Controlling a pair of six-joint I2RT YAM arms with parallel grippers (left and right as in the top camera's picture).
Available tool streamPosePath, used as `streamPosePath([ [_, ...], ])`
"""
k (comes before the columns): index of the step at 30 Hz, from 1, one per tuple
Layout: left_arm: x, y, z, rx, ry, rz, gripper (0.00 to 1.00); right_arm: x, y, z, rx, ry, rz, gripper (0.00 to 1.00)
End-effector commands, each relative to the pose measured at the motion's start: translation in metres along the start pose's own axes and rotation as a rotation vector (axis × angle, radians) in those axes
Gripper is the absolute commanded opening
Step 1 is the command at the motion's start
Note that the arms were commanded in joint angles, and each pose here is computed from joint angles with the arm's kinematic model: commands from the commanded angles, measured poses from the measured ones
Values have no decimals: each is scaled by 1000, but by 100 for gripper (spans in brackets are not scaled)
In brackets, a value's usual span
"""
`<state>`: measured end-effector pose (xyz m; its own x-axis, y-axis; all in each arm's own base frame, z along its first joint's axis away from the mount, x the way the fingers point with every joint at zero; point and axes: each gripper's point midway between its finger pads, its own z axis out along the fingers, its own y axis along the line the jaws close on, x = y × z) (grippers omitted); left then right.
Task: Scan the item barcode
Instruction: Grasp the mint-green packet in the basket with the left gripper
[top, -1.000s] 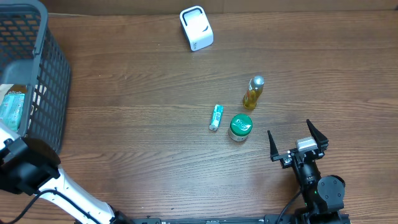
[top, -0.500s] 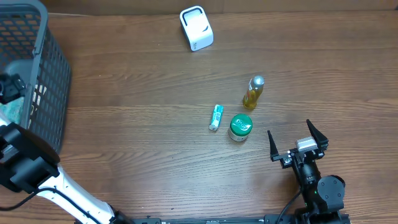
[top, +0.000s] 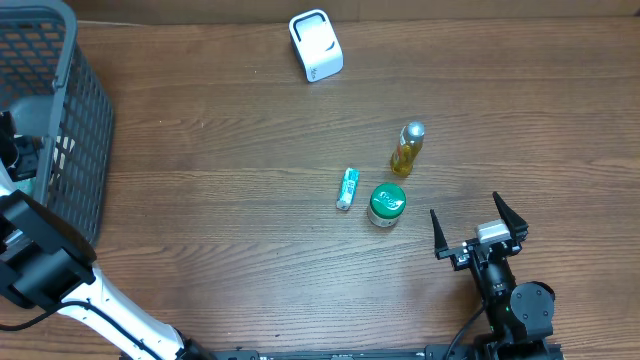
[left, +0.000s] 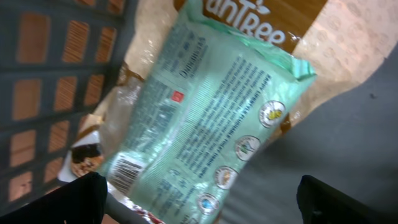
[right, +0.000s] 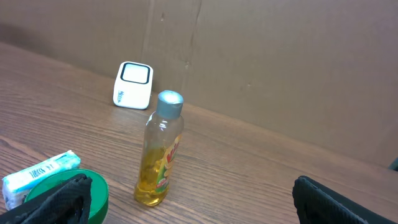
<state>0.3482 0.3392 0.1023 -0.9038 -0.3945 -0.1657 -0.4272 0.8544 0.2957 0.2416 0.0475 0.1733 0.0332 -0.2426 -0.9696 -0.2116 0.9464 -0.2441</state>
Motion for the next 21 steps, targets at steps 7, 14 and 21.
streamPosePath([
  [7, -8, 0, 3, 7, -34, 217, 89, 3, 1, 0, -2, 0, 4, 100],
  [14, -13, -4, 10, 49, -62, 258, 93, 3, 1, 0, -2, 0, 4, 100],
  [21, -8, -4, 31, 77, -36, 263, 100, 3, 1, 0, -2, 0, 4, 100],
])
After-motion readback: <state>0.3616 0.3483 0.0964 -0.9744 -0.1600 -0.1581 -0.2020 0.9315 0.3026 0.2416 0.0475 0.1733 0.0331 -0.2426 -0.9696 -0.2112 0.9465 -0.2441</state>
